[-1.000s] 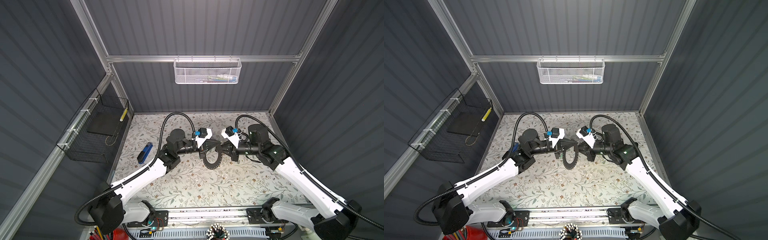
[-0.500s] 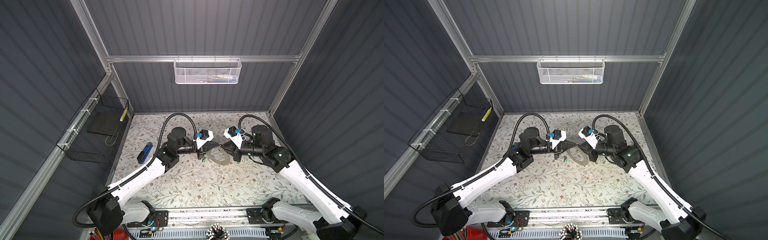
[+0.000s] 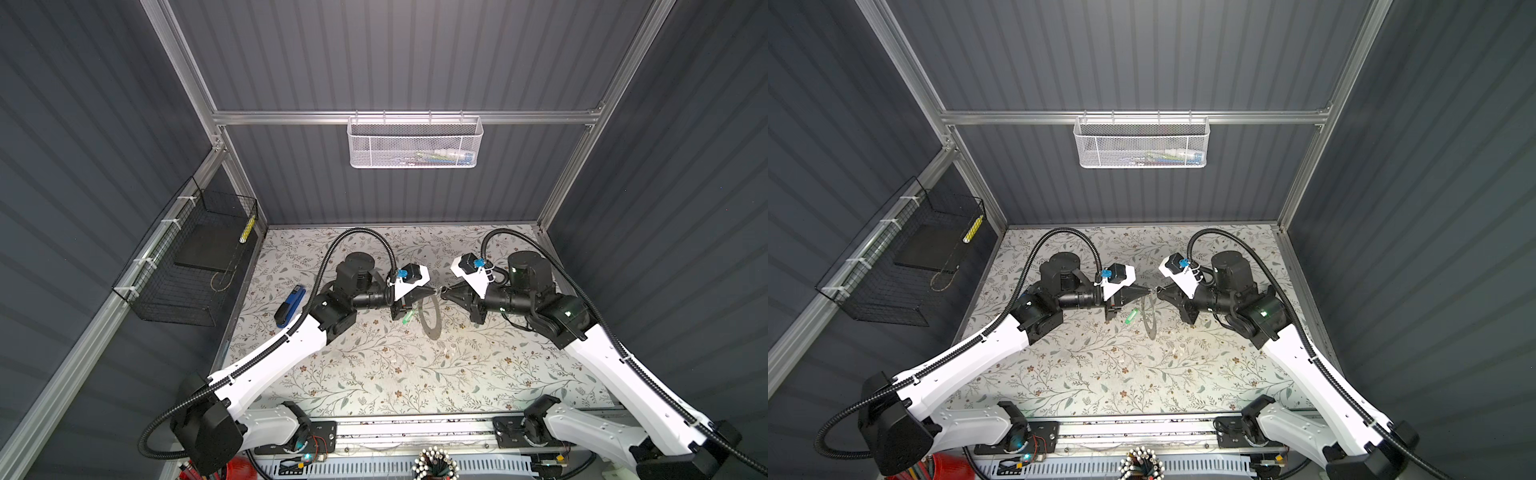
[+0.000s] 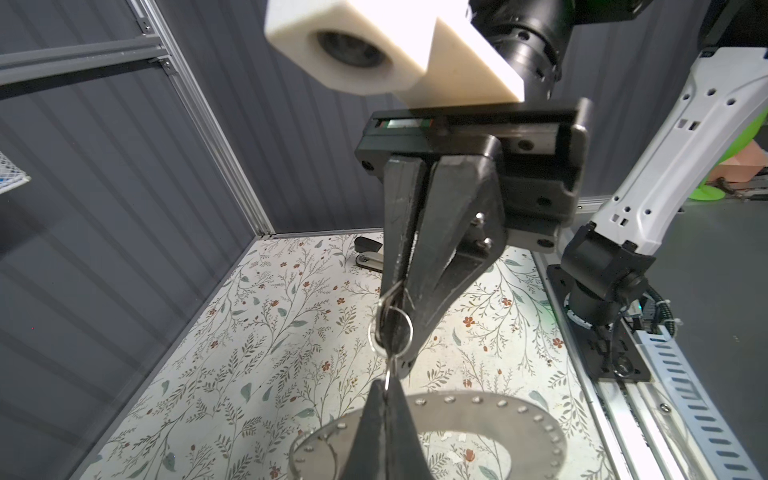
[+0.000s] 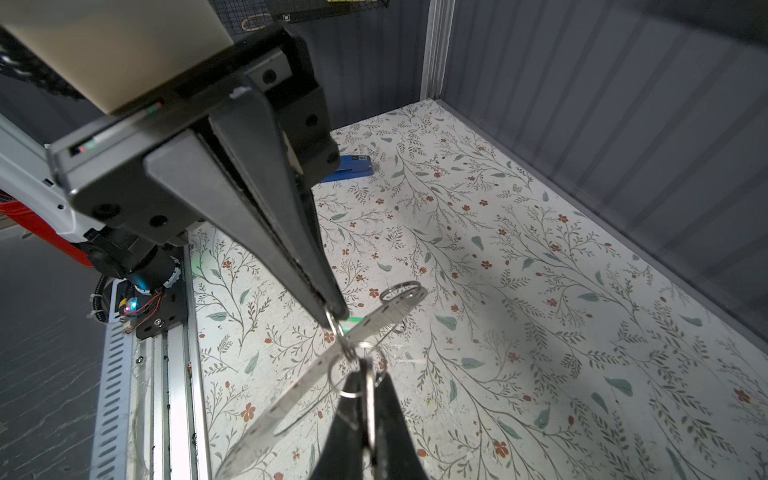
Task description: Put the keys on the keyring
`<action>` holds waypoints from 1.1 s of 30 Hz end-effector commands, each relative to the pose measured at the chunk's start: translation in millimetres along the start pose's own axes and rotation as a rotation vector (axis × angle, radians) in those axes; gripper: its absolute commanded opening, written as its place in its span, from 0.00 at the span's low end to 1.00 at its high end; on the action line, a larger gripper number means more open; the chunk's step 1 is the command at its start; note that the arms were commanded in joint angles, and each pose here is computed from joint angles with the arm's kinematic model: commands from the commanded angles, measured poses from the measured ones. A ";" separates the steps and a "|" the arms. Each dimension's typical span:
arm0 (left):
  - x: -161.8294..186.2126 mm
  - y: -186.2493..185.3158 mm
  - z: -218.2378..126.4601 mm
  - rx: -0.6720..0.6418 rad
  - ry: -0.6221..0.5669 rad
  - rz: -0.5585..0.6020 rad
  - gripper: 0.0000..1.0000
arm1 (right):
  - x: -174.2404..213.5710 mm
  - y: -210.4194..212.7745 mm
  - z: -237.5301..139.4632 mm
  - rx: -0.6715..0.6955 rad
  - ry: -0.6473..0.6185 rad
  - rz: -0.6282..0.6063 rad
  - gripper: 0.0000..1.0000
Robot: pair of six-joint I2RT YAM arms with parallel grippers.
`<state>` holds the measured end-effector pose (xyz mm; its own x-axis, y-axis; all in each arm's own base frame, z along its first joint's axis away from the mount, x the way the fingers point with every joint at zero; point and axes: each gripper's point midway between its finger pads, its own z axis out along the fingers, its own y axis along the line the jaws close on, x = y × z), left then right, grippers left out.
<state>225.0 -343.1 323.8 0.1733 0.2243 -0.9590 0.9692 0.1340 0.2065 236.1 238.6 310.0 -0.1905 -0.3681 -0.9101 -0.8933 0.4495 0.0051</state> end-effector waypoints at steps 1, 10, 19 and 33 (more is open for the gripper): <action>15.1 19.3 -8.5 -0.082 0.044 -0.055 0.27 | 1.6 -12.7 2.8 0.051 0.043 -0.016 0.00; 44.4 77.5 -78.0 -0.419 0.075 -0.232 0.58 | 41.2 -40.4 77.0 -0.027 0.218 0.050 0.00; 68.4 98.4 -129.0 -0.727 0.189 -0.299 0.75 | 22.3 -43.9 154.6 -0.166 0.164 -0.046 0.00; 102.3 90.3 -119.2 -0.703 0.222 -0.385 0.75 | 174.6 -37.1 150.3 -0.184 0.557 -0.010 0.02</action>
<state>305.5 -192.7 265.5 -0.2527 0.2396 -0.9374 0.6130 0.7892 0.0365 296.5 295.5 92.1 -0.2870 -0.7529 -0.5923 -0.9545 0.2774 0.1099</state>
